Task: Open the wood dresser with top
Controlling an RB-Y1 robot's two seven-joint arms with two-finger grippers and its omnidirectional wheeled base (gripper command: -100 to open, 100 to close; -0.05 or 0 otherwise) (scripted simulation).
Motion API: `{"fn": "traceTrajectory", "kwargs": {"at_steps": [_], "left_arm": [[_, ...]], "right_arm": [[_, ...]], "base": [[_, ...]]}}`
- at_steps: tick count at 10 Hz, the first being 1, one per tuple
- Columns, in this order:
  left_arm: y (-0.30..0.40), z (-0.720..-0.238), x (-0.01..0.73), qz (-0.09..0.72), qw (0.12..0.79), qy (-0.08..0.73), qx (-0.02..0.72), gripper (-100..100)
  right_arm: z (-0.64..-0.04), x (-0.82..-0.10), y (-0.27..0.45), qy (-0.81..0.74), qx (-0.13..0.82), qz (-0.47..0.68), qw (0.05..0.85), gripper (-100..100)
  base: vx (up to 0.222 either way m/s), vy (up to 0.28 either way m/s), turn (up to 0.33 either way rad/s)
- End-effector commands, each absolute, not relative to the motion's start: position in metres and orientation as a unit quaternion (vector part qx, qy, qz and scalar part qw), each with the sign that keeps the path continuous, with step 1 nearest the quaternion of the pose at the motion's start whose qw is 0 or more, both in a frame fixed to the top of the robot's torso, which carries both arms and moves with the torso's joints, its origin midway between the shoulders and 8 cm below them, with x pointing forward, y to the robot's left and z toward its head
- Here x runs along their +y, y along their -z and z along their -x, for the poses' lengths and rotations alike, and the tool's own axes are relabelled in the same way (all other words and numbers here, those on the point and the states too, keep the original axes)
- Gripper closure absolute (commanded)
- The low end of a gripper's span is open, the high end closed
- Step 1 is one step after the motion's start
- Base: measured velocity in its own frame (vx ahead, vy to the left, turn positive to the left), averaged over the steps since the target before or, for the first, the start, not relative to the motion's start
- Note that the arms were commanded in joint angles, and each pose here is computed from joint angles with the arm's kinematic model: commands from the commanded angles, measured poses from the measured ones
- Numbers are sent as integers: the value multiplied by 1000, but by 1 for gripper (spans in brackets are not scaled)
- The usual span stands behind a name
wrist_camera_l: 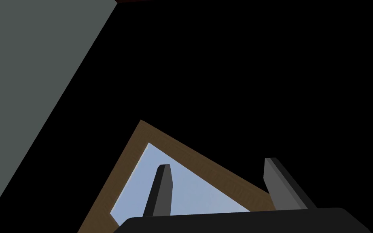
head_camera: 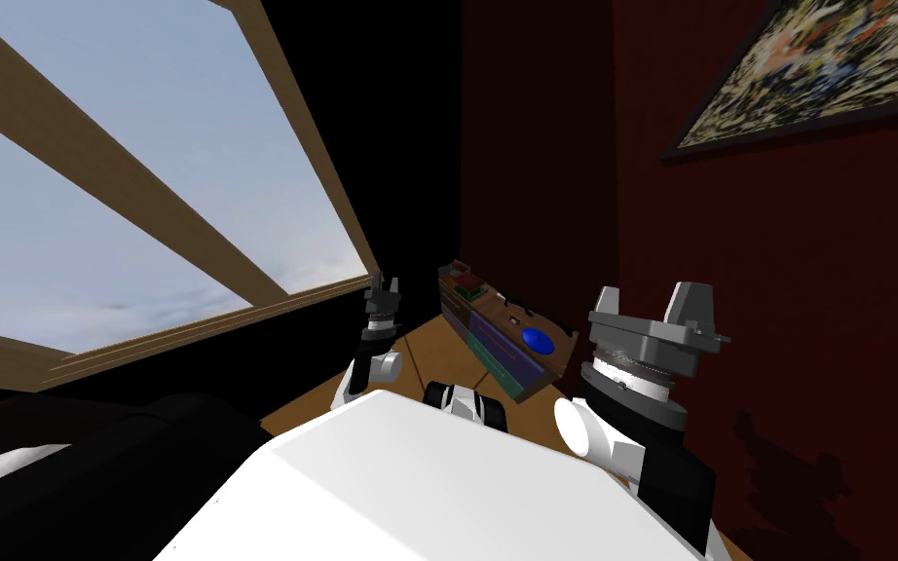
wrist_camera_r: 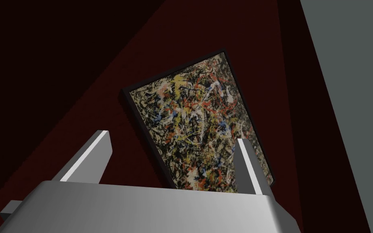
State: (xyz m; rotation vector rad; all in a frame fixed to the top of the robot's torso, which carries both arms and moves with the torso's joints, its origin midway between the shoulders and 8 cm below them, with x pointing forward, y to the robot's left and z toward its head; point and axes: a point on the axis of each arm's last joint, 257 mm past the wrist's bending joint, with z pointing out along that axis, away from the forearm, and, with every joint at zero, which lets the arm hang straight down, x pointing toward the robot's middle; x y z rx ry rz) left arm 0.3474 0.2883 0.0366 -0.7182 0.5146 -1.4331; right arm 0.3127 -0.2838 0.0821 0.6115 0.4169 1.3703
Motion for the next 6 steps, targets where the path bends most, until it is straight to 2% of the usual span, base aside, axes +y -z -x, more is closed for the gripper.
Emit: {"fn": "traceTrajectory", "kwargs": {"at_steps": [1, 4, 6], "left_arm": [[-37, -347, 288, 318, 666, 635, 228, 0], [-36, -347, 288, 318, 666, 635, 228, 0], [-36, -347, 288, 318, 666, 635, 228, 0]], "right_arm": [[-316, -283, -76, -622, 199, -278, 705, -100], [-327, -286, -50, -634, 225, -302, 676, -100], [-336, -290, -21, -640, 246, -332, 648, -100]], "base": [[31, -5, -62], [82, -15, -127], [146, -39, -165]]}}
